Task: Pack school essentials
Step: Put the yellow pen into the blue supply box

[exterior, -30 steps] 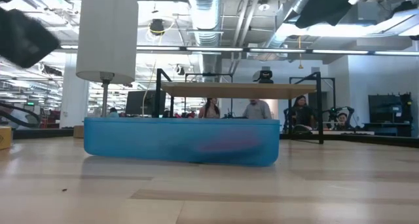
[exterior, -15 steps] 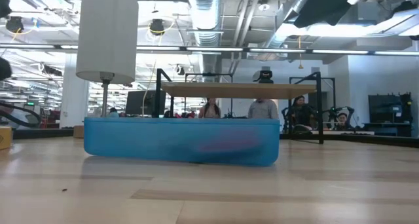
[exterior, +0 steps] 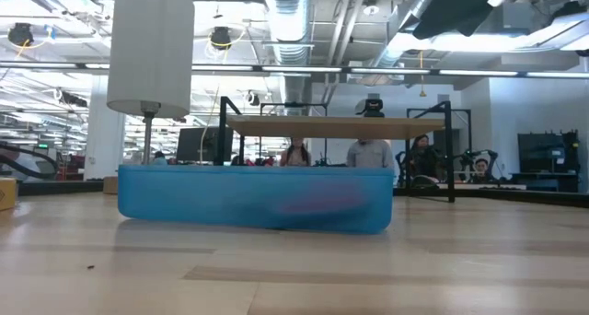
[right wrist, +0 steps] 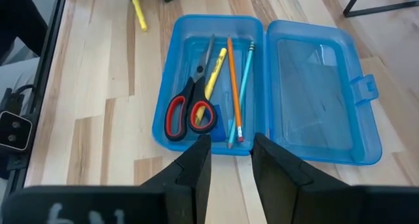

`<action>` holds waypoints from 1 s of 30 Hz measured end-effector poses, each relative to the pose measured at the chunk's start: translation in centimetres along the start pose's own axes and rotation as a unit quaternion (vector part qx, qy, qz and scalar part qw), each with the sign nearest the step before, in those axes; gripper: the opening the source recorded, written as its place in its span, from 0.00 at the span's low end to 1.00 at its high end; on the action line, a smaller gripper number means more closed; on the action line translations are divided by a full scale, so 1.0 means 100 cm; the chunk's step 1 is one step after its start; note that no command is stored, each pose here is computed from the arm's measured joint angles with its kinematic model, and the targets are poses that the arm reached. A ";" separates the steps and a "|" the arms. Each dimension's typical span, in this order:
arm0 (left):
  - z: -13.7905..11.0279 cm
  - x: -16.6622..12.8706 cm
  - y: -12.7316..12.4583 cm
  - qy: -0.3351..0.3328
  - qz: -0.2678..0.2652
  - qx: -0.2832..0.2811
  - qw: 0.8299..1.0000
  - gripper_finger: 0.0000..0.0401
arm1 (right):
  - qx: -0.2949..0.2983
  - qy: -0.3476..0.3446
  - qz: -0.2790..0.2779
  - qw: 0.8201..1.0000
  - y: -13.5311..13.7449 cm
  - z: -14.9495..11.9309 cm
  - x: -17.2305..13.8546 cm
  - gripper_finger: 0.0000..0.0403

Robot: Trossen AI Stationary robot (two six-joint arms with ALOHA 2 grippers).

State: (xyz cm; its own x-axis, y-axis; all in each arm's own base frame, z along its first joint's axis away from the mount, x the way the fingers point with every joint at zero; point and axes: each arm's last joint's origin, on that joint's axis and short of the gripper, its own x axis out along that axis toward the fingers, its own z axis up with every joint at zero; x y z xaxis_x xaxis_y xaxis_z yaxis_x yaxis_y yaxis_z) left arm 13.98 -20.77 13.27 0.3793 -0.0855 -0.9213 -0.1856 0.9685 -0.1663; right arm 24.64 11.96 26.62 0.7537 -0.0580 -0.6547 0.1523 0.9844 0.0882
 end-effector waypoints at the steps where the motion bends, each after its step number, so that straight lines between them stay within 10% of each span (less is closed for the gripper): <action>1: -0.001 0.003 0.001 0.005 0.004 -0.002 1.000 0.21 | 0.000 0.000 0.000 1.000 0.000 0.000 0.000 0.32; 19: -0.004 0.010 0.002 0.020 0.024 -0.009 0.999 0.03 | 0.000 0.000 0.000 1.000 0.000 0.000 0.000 0.32; 30: 0.033 -0.026 -0.008 -0.047 0.062 0.087 0.993 0.00 | -0.001 0.000 0.000 1.000 0.000 0.000 0.000 0.32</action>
State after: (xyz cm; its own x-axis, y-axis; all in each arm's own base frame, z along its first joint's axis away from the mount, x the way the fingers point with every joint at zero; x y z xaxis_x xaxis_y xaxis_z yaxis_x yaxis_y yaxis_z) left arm 16.11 -20.56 17.00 0.4473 0.0516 -0.8929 -0.0801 0.9966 0.0174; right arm 24.65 11.93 26.63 0.7530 -0.0586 -0.6554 0.1513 0.9848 0.0858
